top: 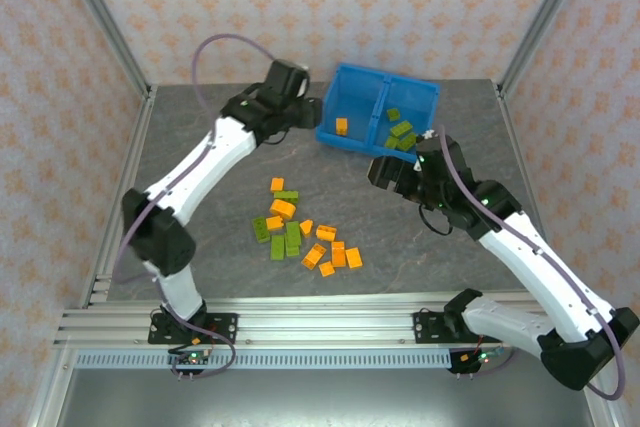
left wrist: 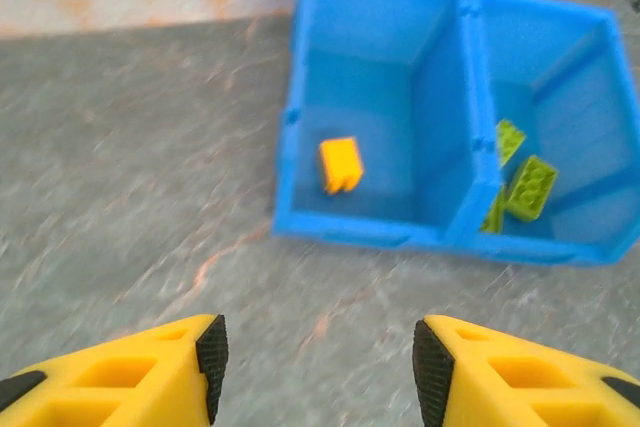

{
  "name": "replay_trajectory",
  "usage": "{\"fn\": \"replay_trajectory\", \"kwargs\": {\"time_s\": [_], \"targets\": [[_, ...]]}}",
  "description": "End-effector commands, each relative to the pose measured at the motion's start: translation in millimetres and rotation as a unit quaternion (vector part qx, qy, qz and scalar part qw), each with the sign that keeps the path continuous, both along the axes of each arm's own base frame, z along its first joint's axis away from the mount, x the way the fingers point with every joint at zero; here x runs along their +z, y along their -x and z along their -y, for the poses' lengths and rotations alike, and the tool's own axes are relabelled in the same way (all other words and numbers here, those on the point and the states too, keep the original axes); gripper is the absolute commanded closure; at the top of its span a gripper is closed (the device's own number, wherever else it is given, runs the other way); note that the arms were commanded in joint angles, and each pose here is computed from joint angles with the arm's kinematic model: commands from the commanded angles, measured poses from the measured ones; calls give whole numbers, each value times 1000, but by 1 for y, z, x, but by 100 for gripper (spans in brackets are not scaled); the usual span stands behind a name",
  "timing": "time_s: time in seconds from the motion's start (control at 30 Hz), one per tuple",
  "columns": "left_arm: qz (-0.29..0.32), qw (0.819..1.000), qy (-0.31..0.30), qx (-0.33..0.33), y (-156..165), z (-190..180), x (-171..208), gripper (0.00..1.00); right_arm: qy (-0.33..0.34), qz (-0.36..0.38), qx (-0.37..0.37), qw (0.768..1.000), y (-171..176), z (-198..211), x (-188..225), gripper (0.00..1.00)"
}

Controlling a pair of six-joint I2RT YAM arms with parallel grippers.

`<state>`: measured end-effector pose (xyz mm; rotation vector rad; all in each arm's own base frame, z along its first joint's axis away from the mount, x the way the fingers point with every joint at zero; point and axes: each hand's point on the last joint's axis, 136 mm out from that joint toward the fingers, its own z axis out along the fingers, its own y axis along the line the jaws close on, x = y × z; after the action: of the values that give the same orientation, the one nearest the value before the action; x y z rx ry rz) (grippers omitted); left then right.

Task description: Sort the legos into containers by color

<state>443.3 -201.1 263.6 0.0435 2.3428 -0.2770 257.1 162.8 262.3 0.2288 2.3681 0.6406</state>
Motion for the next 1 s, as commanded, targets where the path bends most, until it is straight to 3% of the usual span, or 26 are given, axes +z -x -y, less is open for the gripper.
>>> {"fn": "replay_trajectory", "kwargs": {"time_s": [0.0,0.17,0.33,0.5,0.87,0.97], "targets": [[-139,990,-17,30,29,-35,-92,44,1,16,14,1000,-3,-5,13,5],[-215,975,-56,16,51,-47,-149,40,1,10,23,1000,-5,-10,10,5],[-250,965,-73,20,49,-52,-190,32,-1,7,20,1000,-2,-8,10,5],[-278,954,-108,32,48,-64,-229,33,-1,8,15,1000,1,-4,11,5],[-296,946,-127,39,53,-71,-256,59,-3,7,15,1000,1,-5,10,5],[-282,953,-100,39,51,-64,-247,66,-7,10,22,1000,1,-8,12,5]]}}
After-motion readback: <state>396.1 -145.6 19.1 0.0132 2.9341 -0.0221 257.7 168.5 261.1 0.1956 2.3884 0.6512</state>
